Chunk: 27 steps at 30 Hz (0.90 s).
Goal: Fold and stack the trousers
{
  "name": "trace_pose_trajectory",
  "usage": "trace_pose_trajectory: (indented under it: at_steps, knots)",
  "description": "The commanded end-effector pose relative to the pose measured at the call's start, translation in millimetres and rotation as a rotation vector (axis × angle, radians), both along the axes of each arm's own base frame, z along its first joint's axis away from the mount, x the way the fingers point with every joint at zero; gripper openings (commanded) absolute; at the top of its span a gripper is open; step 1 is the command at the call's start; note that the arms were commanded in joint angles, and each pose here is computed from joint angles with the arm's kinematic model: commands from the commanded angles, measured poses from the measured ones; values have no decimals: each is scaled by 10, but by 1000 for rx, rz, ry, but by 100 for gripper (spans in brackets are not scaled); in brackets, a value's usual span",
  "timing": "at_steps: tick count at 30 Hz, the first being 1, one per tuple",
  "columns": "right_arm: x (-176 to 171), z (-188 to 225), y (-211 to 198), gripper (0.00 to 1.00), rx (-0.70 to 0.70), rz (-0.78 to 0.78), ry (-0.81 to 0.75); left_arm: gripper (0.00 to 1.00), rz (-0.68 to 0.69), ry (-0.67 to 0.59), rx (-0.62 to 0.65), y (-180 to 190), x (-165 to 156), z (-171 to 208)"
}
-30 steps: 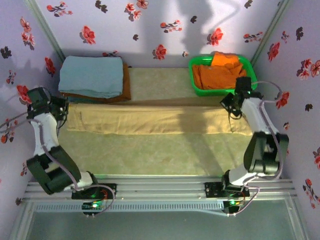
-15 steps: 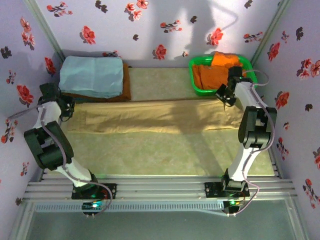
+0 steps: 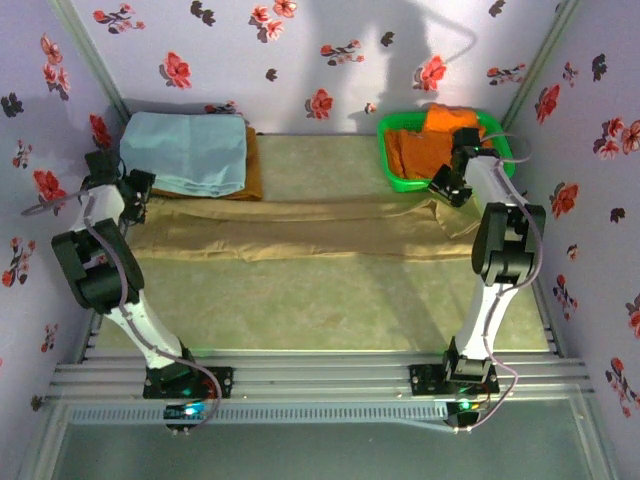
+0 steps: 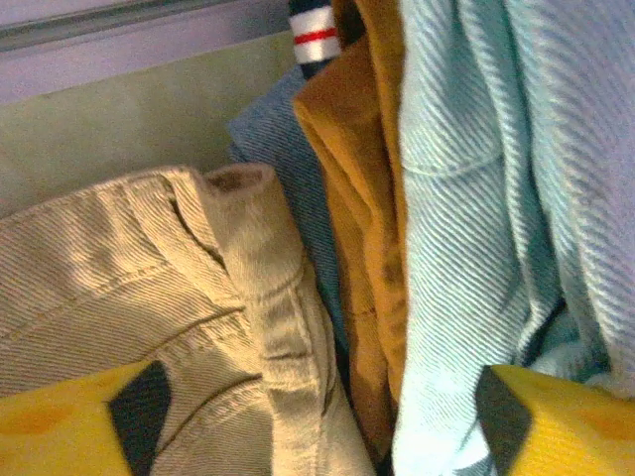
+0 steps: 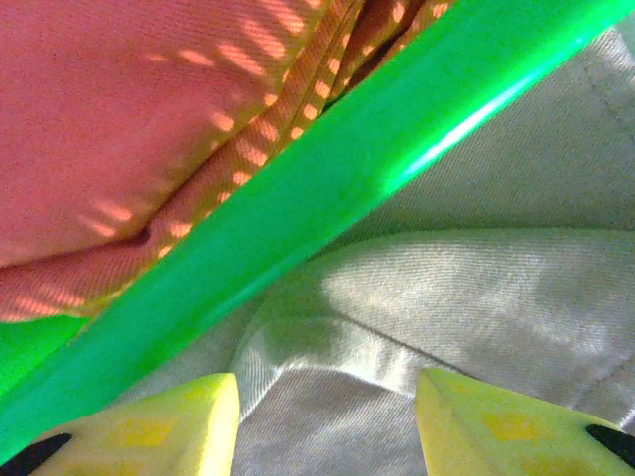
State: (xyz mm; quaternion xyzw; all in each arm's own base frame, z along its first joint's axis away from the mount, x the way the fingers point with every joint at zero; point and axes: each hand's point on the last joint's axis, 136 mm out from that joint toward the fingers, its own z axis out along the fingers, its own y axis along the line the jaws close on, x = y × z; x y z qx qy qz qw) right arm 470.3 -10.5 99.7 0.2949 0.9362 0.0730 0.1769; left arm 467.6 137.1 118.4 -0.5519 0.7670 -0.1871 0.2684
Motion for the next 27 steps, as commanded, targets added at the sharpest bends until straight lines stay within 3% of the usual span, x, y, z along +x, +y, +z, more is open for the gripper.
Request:
trace_pose_trajectory:
  at_steps: [1, 7, 10, 11, 13, 14, 16, 19, 23, 27]
  knots:
    - [-119, 471, 117, 51, -20, 10, -104, 89, -70, -70, 11, -218, -58, 285]
    - [-459, 545, 995, 51, 51, 156, -184, 87, -150, -122, 39, -665, -530, 500]
    - [-592, 343, 1701, 43, 116, 283, -182, 82, -197, -118, 21, -979, -731, 271]
    - [-608, 265, 1850, 34, 125, 303, -169, 80, -212, -117, 20, -1054, -754, 187]
    - [-653, 64, 2227, 9, 134, 367, -130, 69, -235, -88, 5, -1169, -793, -75]
    - [-658, -24, 2368, 2, 135, 395, -117, 62, -241, -85, -9, -1203, -783, -173]
    - [-657, -234, 2591, 0, 127, 435, -72, 34, -247, -112, -19, -1232, -719, -347]
    - [-662, -617, 2676, 0, 120, 436, -4, 8, -240, -105, -24, -1213, -698, -620]
    - [-884, -926, 2530, 0, 119, 421, 84, 2, -183, -68, -91, -1142, -933, -862]
    - [-1220, -995, 2430, 0, 149, 437, 118, 0, -106, 28, -106, -1051, -1429, -1044]
